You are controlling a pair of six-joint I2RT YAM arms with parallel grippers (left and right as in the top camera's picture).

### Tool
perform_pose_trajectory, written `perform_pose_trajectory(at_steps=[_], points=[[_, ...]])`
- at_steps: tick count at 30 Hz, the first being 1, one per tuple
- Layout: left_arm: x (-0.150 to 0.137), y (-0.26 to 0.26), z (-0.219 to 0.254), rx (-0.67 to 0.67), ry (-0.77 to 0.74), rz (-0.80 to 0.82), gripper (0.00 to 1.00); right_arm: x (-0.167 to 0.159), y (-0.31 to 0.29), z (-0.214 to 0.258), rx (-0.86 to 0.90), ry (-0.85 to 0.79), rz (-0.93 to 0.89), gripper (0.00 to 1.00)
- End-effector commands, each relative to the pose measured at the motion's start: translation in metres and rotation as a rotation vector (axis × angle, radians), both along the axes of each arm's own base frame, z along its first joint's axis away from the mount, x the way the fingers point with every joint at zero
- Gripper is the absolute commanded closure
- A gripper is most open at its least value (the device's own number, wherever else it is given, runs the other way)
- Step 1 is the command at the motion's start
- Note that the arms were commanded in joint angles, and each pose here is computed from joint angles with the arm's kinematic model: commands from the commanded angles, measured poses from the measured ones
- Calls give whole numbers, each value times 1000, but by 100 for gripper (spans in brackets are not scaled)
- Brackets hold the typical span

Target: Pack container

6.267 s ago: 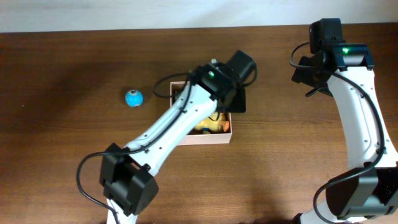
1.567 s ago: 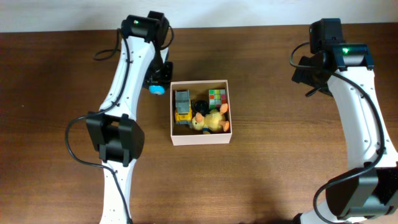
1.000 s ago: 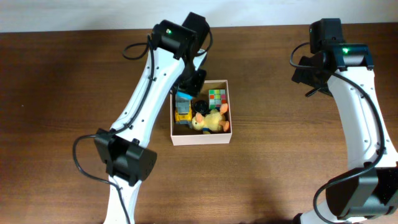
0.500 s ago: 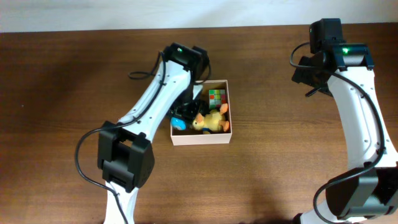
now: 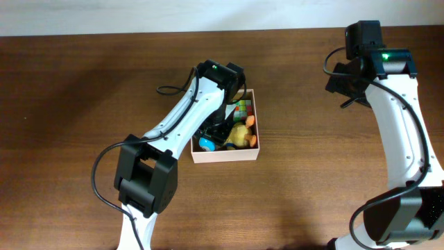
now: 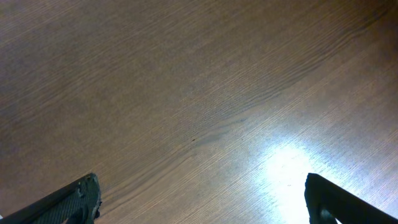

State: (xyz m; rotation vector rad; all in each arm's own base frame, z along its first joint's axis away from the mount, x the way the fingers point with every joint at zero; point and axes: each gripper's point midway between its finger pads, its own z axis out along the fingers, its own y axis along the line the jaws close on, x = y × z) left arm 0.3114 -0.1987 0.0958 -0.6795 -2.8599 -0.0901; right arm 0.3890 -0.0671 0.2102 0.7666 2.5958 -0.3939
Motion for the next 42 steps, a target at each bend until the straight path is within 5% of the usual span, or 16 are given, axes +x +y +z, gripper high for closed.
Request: perform_pose_trajectory(at_steps=[1, 8, 19, 30, 42], points=[[2, 5, 6, 7, -27, -15, 55, 0, -3, -1, -1, 0, -17, 1], [5, 5, 6, 9, -42, -17, 54, 0, -3, -1, -1, 0, -17, 1], [9, 9, 6, 34, -62, -23, 31, 0, -3, -1, -1, 0, -17, 1], [20, 6, 11, 25, -110, -23, 30, 0, -3, -1, -1, 0, -17, 1], [55, 13, 137, -26, -437, 10, 30, 0, -3, -1, -1, 0, -17, 1]])
